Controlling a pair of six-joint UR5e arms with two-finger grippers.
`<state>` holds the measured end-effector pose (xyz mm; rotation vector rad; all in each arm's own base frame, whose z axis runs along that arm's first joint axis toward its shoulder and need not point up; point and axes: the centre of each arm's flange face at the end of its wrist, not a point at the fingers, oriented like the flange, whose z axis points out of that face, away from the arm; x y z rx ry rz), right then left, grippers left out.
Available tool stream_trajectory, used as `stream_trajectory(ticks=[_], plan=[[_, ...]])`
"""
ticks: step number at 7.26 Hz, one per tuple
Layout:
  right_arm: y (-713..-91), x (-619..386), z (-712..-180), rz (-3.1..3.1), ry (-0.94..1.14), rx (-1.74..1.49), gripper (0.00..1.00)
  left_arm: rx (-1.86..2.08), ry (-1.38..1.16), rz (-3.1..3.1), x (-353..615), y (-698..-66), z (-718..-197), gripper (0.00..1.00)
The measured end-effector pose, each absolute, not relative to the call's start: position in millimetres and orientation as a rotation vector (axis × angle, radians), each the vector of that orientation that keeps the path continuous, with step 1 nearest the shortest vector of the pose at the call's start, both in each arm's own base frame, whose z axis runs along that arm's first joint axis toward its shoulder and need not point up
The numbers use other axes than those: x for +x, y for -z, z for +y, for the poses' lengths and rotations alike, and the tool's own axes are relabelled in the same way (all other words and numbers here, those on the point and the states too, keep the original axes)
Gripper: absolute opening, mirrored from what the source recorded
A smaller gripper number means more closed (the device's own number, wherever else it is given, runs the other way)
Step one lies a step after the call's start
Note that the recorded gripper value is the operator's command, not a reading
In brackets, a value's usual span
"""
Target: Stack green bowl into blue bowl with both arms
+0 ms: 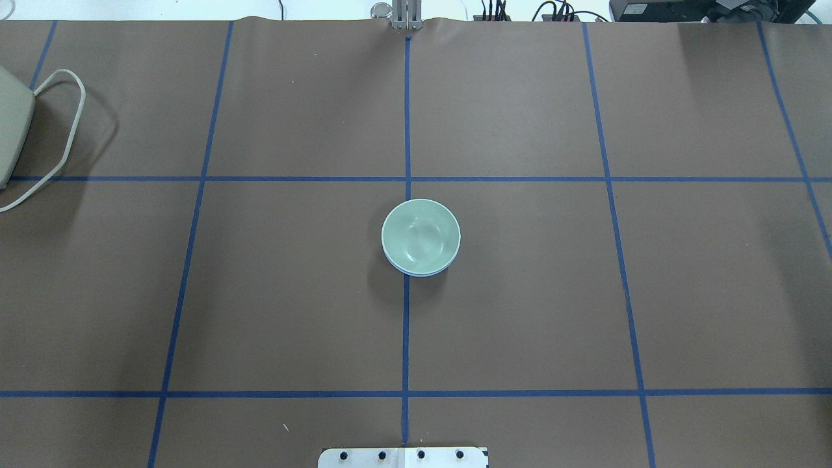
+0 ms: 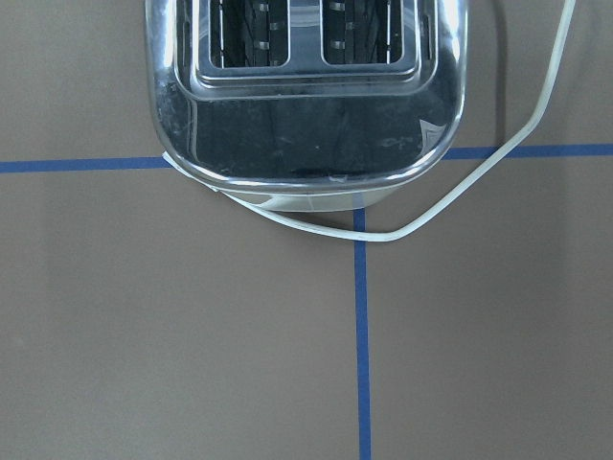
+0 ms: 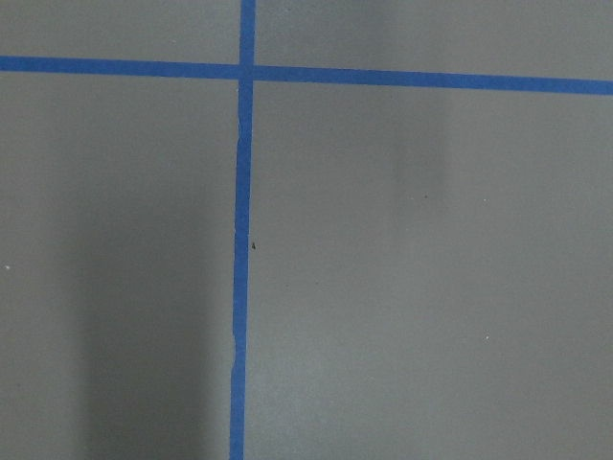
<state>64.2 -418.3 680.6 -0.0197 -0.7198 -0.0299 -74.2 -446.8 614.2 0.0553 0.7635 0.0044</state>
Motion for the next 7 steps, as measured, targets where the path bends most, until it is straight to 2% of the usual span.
stream_trajectory(ticks=[7], plan=[[-684.3, 64.2, -415.5, -0.721, 0.027, -0.028, 1.0, 0.047, -0.001, 0.763, -74.1, -618.2, -443.2, 0.99]])
